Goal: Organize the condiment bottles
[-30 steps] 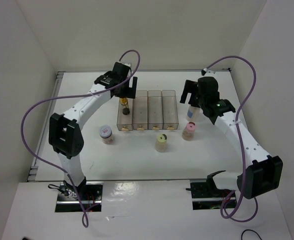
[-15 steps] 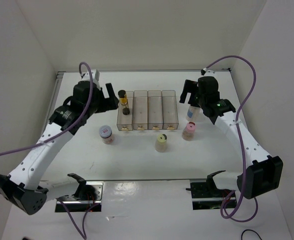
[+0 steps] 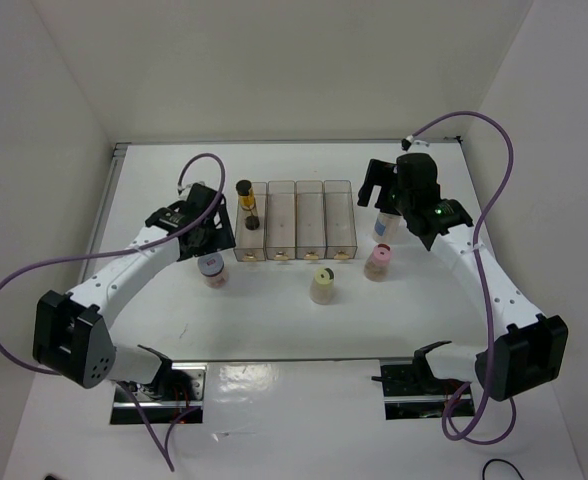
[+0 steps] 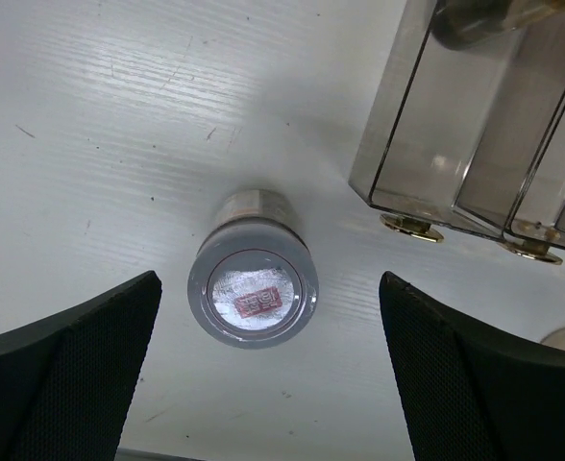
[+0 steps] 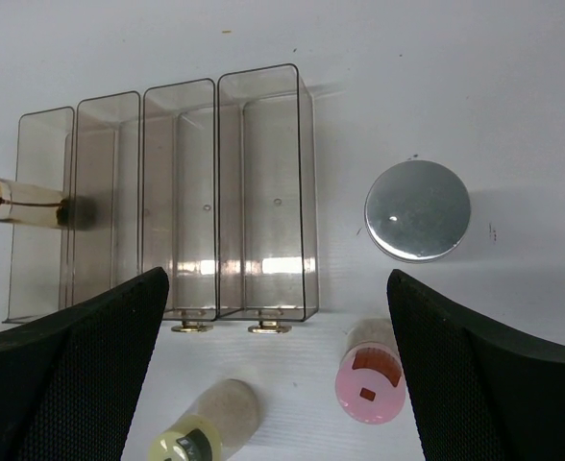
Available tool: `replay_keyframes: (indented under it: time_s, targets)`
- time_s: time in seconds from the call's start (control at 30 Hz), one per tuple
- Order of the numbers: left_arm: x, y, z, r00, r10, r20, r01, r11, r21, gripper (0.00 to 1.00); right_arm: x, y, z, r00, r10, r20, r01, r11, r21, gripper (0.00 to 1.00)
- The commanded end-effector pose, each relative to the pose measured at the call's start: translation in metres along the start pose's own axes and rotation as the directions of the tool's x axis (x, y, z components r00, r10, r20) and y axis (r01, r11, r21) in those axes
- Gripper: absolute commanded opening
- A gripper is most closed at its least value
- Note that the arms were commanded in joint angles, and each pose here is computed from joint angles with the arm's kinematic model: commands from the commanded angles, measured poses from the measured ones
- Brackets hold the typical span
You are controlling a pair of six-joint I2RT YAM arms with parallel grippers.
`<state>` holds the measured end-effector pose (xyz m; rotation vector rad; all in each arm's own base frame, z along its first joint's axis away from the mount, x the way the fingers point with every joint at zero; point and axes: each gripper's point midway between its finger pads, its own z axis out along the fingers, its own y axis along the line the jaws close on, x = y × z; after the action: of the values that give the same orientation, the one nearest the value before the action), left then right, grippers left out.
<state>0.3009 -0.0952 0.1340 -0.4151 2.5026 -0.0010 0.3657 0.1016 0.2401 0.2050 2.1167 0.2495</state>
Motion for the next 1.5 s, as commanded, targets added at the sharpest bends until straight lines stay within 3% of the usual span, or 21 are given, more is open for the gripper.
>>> replay_keyframes:
  time_s: [0.0, 0.43, 0.8, 1.23, 1.37, 1.47]
  targets:
    - [-0.008, 0.005, 0.003, 0.998, -0.046, 0.030, 0.047, 0.999, -0.025, 1.00, -0.017, 0.011, -0.008, 0.998, 0.015, 0.063, -0.012, 0.999, -0.043, 0.99]
    - [0.028, 0.015, 0.026, 0.998, -0.023, -0.066, 0.020, 0.999, -0.040, 1.00, -0.014, 0.011, -0.002, 0.999, 0.004, 0.053, -0.002, 0.999, -0.038, 0.99]
    - [0.035, 0.014, 0.038, 0.996, -0.008, -0.090, 0.004, 0.999, -0.045, 0.90, -0.012, 0.010, 0.001, 0.999, 0.002, 0.045, -0.001, 0.999, -0.035, 0.99]
    - [0.042, 0.016, 0.041, 0.993, -0.002, -0.117, -0.004, 0.999, -0.053, 0.70, -0.008, 0.008, 0.007, 1.000, -0.001, 0.031, 0.002, 1.000, -0.018, 0.99]
    - [0.042, 0.017, 0.038, 0.993, -0.011, -0.116, 0.005, 0.999, -0.054, 0.52, -0.008, 0.008, 0.007, 1.000, -0.001, 0.031, 0.002, 1.000, -0.018, 0.99]
    - [0.041, 0.016, 0.033, 0.993, -0.012, -0.121, 0.006, 0.999, -0.046, 0.47, -0.008, 0.006, 0.007, 0.999, -0.001, 0.034, 0.002, 1.000, -0.010, 0.99]
